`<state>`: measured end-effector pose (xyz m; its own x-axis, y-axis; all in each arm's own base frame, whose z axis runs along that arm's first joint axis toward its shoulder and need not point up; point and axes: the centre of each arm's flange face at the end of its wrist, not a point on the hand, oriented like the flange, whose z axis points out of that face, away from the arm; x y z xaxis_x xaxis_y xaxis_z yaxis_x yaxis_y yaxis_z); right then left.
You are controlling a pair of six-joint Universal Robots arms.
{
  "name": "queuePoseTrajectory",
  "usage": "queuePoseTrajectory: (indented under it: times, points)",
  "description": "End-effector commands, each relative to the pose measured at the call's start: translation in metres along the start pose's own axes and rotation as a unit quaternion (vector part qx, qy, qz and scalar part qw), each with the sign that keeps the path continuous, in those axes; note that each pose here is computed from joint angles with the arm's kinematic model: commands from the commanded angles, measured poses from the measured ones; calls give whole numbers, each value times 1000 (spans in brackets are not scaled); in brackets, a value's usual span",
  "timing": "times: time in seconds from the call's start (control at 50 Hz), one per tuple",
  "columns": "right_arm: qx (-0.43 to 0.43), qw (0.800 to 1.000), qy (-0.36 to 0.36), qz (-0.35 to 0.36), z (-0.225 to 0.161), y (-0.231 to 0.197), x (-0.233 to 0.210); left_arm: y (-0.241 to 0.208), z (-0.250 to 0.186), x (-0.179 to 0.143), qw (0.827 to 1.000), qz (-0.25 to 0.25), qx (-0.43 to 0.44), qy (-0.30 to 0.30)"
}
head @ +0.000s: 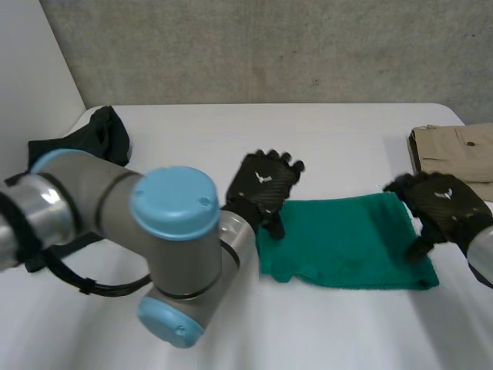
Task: Fold the laundry.
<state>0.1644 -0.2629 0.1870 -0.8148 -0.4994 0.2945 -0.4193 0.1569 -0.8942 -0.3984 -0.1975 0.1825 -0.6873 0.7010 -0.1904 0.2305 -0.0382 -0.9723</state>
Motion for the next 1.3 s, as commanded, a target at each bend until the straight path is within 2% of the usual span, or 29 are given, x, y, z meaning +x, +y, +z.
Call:
queuePoseTrajectory:
  times: [0.02,0.14,0.22,0.3,0.42,0.48,0.52,0.62,0.74,0.82,0.84,0.88,0.96,1.04,1.06,1.12,1.16,1.24,1.3]
  points:
    - [-67,997,-4,-28,5,40,9,41,11,7,998,12,-62,9]
    - [-97,995,-30,-24,12,61,3,47,6,2,996,22,-87,-7]
    - [-97,994,-28,-28,14,64,4,53,-3,6,994,26,-104,-1]
    - [-87,995,-16,-35,17,63,8,40,-10,3,995,24,-95,-4]
    - [-51,997,14,-61,24,52,18,23,-18,-3,997,20,-79,-11]
    - [-15,996,25,-88,23,28,19,10,-25,-10,997,16,-69,-18]
    - [29,993,9,-116,20,-1,2,3,-29,-15,998,15,-64,-24]
    - [102,979,-69,-161,13,-41,-58,-17,-40,-39,997,8,-47,-54]
    - [141,950,-188,-205,-2,-45,-141,-21,-47,-54,996,3,-44,-76]
    - [130,937,-230,-227,-4,-33,-174,-17,-48,-58,995,1,-51,-86]
    - [121,940,-225,-227,-2,-31,-174,-17,-46,-59,995,1,-51,-87]
    - [102,946,-214,-219,2,-29,-170,-18,-45,-60,995,1,-49,-88]
    - [93,966,-182,-160,3,-41,-157,-28,-38,-62,995,-7,-26,-92]
    - [100,988,-105,-51,6,-64,-104,-31,-24,-59,996,-31,-3,-88]
    - [99,992,-75,-1,8,-68,-79,-30,-21,-58,996,-36,0,-85]
    - [74,993,-48,84,13,-62,-51,-29,-11,-51,996,-59,7,-72]
    - [57,991,-50,113,13,-58,-47,-25,-5,-38,996,-76,5,-43]
    - [20,988,-75,134,17,-47,-52,-12,0,-16,996,-90,-10,5]
    - [-8,987,-91,129,29,-32,-58,0,2,-11,995,-89,-32,12]
